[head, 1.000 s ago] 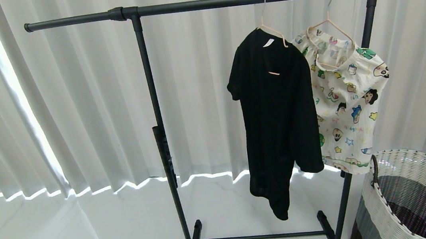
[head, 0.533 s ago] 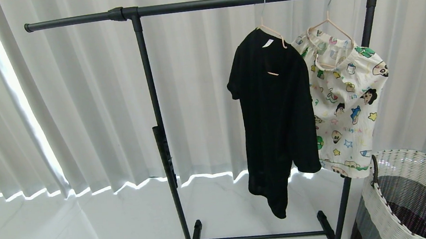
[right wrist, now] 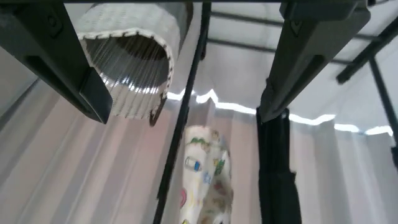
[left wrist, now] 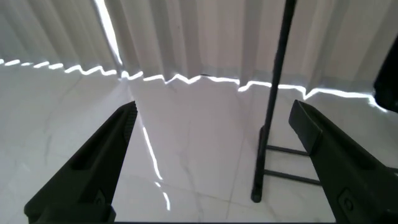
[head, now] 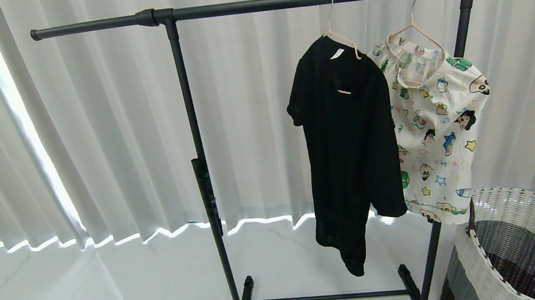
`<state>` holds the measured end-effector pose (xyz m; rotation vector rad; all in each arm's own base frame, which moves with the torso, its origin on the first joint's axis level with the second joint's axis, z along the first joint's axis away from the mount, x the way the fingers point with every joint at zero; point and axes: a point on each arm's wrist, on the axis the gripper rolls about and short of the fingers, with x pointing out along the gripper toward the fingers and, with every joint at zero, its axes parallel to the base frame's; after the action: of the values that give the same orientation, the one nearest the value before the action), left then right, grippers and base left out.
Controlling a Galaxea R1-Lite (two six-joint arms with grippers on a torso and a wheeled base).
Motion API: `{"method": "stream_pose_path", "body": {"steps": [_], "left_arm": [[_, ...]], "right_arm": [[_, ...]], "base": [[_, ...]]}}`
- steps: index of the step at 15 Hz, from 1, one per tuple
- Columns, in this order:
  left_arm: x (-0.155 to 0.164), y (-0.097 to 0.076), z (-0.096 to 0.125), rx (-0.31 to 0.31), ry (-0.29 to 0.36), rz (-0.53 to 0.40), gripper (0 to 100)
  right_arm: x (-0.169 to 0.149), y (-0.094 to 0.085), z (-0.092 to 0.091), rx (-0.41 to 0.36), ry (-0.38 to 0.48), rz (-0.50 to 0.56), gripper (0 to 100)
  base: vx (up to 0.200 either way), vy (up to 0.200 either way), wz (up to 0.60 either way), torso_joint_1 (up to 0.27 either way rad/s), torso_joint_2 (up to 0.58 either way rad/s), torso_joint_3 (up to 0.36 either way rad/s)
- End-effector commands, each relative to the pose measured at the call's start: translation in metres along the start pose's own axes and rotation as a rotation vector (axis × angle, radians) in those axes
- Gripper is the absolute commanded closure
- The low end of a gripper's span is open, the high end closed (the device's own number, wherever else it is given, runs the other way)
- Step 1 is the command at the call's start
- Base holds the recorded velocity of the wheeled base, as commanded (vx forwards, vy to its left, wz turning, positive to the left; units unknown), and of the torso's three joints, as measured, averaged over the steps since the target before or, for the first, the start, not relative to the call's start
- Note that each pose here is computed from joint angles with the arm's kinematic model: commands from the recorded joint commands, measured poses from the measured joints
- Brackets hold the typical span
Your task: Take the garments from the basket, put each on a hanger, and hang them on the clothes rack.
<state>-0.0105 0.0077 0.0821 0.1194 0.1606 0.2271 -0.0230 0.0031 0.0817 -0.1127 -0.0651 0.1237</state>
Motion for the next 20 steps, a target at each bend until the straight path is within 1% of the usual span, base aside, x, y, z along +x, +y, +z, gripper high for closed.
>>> {"method": "stream_pose_path", "body": {"steps": [1,2,3,4,5,7,8,11,12,13,14,15,20], "left_arm": [[-0.0127,0.0020,-0.0053,-0.052,-0.149,0.091,0],[-0.0129,0.0020,-0.0059,-0.059,-0.151,0.098,0],[-0.0128,0.0017,-0.0058,-0.056,-0.153,0.083,0],[-0.0126,0.0004,-0.0060,-0.056,-0.158,0.024,0],[-0.0126,-0.0015,-0.0061,-0.062,-0.169,-0.059,0],[-0.0124,-0.0050,-0.0069,-0.124,-0.165,-0.212,0],[-0.0125,-0.0051,-0.0065,-0.122,-0.164,-0.216,0],[-0.0125,-0.0051,-0.0071,-0.124,-0.166,-0.215,0],[-0.0126,-0.0050,-0.0071,-0.125,-0.167,-0.213,0],[-0.0125,-0.0051,-0.0071,-0.124,-0.166,-0.215,0],[-0.0126,-0.0051,-0.0071,-0.124,-0.167,-0.215,0],[-0.0125,-0.0051,-0.0071,-0.124,-0.166,-0.215,0],[-0.0125,-0.0050,-0.0071,-0.124,-0.165,-0.213,0]], "right_arm": [[-0.0002,-0.0004,-0.0002,-0.003,0.001,-0.021,0],[-0.0001,-0.0016,-0.0003,-0.006,0.008,-0.070,0],[-0.0002,-0.0027,-0.0001,0.000,0.010,-0.121,0],[-0.0003,-0.0031,-0.0001,0.004,0.012,-0.139,0],[-0.0003,-0.0031,-0.0001,0.011,0.011,-0.137,0],[-0.0004,-0.0030,0.0000,0.024,0.007,-0.132,0],[-0.0004,-0.0029,0.0000,0.038,0.006,-0.130,0],[-0.0004,-0.0038,-0.0008,0.023,0.020,-0.173,0],[-0.0005,-0.0035,-0.0011,0.032,0.020,-0.163,0],[-0.0004,-0.0018,-0.0051,0.054,0.053,-0.101,0],[-0.0005,-0.0012,-0.0069,0.067,0.069,-0.082,0],[-0.0005,-0.0014,-0.0064,0.083,0.064,-0.087,0],[-0.0005,-0.0014,-0.0064,0.085,0.064,-0.088,0]], "base": [[0.000,0.000,0.00,0.000,0.00,0.000],[0.000,0.000,0.00,0.000,0.00,0.000],[0.000,0.000,0.00,0.000,0.00,0.000],[0.000,0.000,0.00,0.000,0.00,0.000],[0.000,0.000,0.00,0.000,0.00,0.000],[0.000,0.000,0.00,0.000,0.00,0.000],[0.000,0.000,0.00,0.000,0.00,0.000],[0.000,0.000,0.00,0.000,0.00,0.000],[0.000,0.000,0.00,0.000,0.00,0.000],[0.000,0.000,0.00,0.000,0.00,0.000],[0.000,0.000,0.00,0.000,0.00,0.000],[0.000,0.000,0.00,0.000,0.00,0.000],[0.000,0.000,0.00,0.000,0.00,0.000]]}}
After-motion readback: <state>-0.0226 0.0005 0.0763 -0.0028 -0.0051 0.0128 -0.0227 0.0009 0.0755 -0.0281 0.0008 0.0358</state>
